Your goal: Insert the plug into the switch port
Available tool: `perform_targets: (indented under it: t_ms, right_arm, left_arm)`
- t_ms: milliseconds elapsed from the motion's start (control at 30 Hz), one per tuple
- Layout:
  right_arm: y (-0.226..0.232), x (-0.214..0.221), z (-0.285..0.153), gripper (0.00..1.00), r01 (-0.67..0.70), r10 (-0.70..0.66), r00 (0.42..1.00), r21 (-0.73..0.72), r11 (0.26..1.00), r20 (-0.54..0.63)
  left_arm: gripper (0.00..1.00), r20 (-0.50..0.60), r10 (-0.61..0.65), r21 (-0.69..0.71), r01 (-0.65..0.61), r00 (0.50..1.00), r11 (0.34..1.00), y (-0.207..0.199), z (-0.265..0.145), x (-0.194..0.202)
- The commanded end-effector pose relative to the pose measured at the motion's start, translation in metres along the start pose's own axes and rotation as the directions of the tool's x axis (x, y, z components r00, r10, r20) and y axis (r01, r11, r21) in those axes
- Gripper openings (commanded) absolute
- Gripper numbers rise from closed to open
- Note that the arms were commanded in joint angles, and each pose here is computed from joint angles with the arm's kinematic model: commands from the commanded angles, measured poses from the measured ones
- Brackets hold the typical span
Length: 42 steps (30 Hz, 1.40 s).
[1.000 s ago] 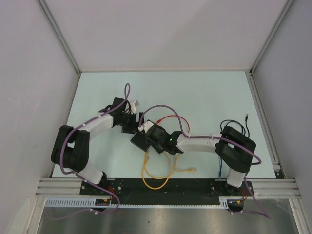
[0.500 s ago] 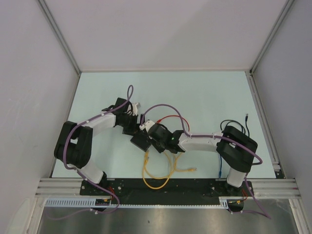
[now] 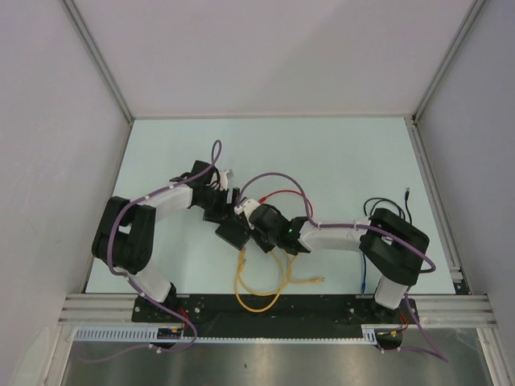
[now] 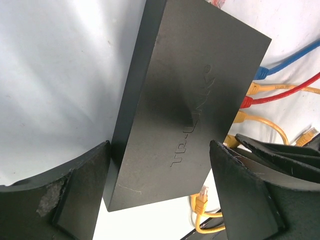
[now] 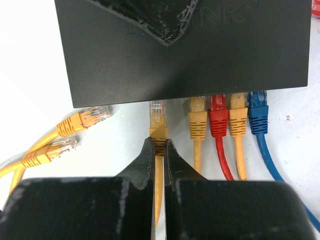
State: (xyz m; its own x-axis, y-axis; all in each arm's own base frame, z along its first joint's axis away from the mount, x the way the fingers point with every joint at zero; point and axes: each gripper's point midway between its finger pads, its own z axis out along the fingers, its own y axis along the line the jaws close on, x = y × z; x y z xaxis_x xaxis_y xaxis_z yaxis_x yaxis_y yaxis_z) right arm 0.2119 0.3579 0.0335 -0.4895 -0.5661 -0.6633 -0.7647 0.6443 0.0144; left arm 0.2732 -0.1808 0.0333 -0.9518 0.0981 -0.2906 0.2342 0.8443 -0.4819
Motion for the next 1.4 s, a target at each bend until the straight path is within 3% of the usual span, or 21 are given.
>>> perform_targets:
  t_ms: [0, 500, 900, 1367]
  right_arm:
    - [0.0, -0.038, -0.008, 0.0, -0.032, 0.038, 0.987, -0.036, 0.999, 0.158]
    - [-0.001, -0.046, -0.016, 0.0, -0.034, 0.054, 0.974, -0.094, 0.995, 0.218]
    - [-0.01, -0.052, -0.01, 0.0, 0.016, 0.009, 0.97, -0.102, 0.995, 0.244]
    - [-0.009, -0.089, -0.02, 0.0, 0.013, 0.044, 0.928, -0.15, 0.989, 0.371]
  left_arm:
    - [0.84, -0.042, 0.034, 0.087, -0.03, 0.999, 0.996, -0.018, 0.005, 0.003]
    - [0.82, -0.078, 0.055, 0.107, -0.046, 0.995, 0.993, -0.022, 0.011, 0.012]
    - [0.82, -0.143, 0.163, 0.156, -0.14, 0.976, 0.978, -0.039, 0.018, 0.03]
    - [0.81, -0.201, 0.253, 0.253, -0.2, 0.946, 0.947, -0.07, 0.021, 0.059]
